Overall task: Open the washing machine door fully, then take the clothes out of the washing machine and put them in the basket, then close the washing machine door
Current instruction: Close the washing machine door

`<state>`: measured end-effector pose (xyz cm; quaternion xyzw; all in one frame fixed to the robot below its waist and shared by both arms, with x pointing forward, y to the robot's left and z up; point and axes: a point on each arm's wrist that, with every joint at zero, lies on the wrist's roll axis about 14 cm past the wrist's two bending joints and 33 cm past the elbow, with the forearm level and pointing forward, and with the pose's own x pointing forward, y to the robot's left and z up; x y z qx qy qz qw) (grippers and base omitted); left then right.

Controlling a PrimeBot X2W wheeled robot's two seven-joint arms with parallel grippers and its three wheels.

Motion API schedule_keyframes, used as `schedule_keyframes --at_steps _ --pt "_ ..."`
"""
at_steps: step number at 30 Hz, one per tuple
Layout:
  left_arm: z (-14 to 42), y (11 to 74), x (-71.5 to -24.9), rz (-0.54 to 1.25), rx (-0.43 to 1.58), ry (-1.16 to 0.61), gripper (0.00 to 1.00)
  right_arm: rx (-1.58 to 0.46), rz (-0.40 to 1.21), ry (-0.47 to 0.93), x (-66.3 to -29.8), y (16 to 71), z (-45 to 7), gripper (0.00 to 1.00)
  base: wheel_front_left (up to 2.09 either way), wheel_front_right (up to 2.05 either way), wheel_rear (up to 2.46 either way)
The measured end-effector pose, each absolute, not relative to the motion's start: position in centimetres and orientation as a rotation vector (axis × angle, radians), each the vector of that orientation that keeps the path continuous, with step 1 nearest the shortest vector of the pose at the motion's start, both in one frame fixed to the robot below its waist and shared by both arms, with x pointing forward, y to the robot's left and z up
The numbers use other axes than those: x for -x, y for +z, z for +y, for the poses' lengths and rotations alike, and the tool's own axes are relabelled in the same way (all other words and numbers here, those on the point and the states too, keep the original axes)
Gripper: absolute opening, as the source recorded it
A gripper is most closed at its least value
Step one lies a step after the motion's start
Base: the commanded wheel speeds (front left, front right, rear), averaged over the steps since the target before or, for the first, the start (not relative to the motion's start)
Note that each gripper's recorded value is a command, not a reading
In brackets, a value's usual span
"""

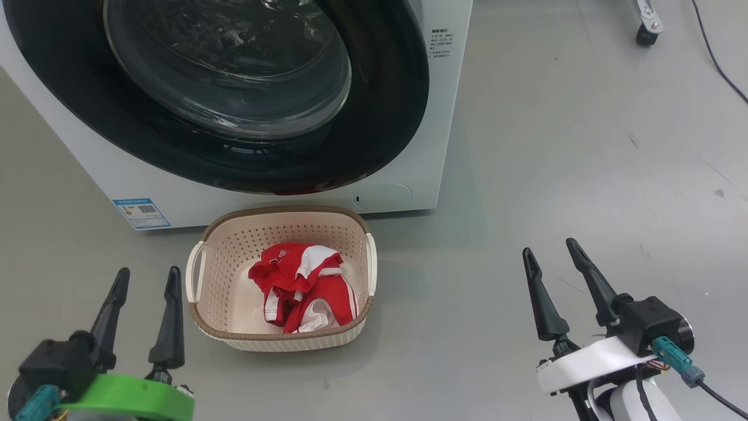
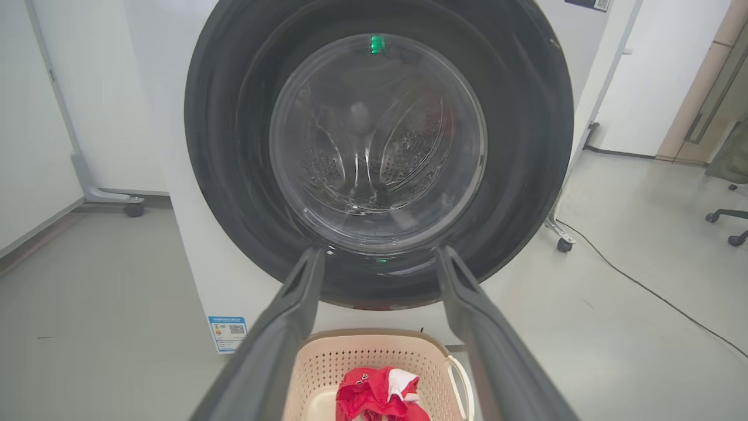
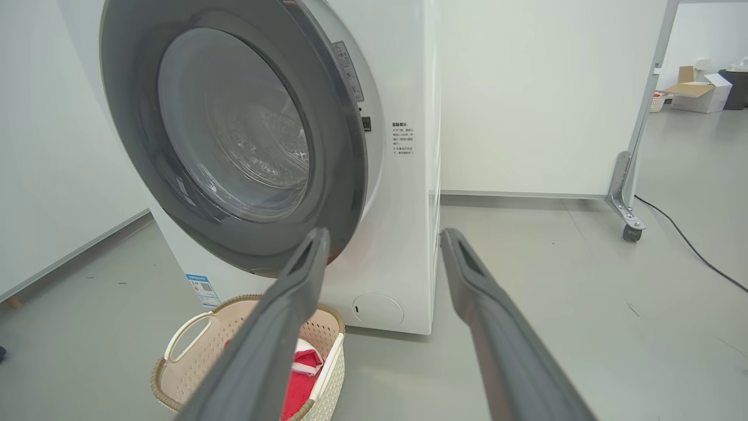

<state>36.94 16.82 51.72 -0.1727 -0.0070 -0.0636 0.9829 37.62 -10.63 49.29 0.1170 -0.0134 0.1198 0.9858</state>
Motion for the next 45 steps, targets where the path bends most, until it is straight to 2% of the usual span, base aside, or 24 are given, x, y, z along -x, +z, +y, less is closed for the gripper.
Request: schedule_keyframes --at_steps 10,35,36,45 --pt "15.9 49.9 -35.3 0.018 0.236 -0.091 1.00 -0.227 -0.007 0.197 -36.4 48.7 -11.5 1.00 0.00 0.00 0.00" --pt "14.6 48.5 -34.8 0.048 0.231 -0.067 1.00 -0.225 0.024 0.162 -35.3 47.7 -12.0 1.00 0.00 0.00 0.00" --pt "14.6 48.4 -34.7 0.048 0.235 -0.053 1.00 -0.231 0.022 0.166 -35.3 47.8 -11.8 0.00 0.00 0.00 0.00" --pt "14.6 48.3 -34.5 0.048 0.235 -0.047 1.00 -0.231 0.021 0.172 -35.4 47.9 -11.7 0.00 0.00 0.00 0.00"
